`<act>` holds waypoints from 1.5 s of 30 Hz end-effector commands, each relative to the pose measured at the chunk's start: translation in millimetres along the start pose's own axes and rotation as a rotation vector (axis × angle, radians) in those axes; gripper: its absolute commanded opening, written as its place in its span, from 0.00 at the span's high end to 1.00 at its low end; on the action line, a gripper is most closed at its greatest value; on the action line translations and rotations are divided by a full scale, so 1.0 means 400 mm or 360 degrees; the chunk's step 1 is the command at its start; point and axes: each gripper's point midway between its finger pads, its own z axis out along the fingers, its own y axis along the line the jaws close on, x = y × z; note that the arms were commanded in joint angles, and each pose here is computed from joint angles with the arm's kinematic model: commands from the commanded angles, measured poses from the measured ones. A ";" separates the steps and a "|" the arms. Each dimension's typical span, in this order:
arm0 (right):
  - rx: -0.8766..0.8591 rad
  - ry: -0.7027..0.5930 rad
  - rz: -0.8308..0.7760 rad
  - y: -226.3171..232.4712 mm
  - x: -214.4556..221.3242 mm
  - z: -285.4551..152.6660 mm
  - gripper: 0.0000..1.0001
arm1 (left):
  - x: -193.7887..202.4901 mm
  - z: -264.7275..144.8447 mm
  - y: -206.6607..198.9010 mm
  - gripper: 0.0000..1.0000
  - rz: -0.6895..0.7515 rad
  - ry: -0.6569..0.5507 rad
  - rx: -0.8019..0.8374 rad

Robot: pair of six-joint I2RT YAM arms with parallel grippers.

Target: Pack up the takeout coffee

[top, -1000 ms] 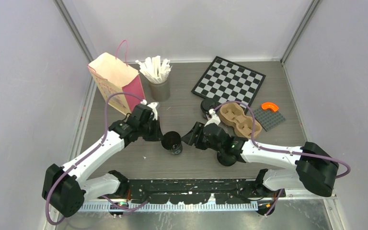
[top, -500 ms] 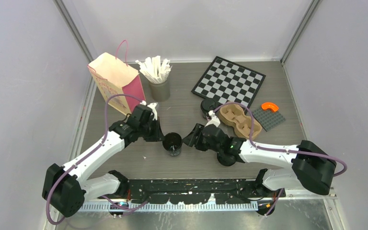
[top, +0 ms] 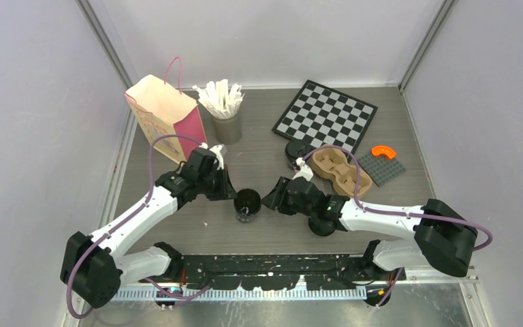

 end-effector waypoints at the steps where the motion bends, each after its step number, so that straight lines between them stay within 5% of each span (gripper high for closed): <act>1: -0.0166 -0.0040 0.0005 0.082 -0.028 -0.018 0.52 | -0.027 -0.013 -0.108 1.00 -0.0038 -0.0030 0.0317; 45: 0.0011 -0.0299 -0.0179 0.014 -0.125 -0.152 0.52 | -0.053 0.014 -0.123 1.00 -0.0085 -0.0124 0.0432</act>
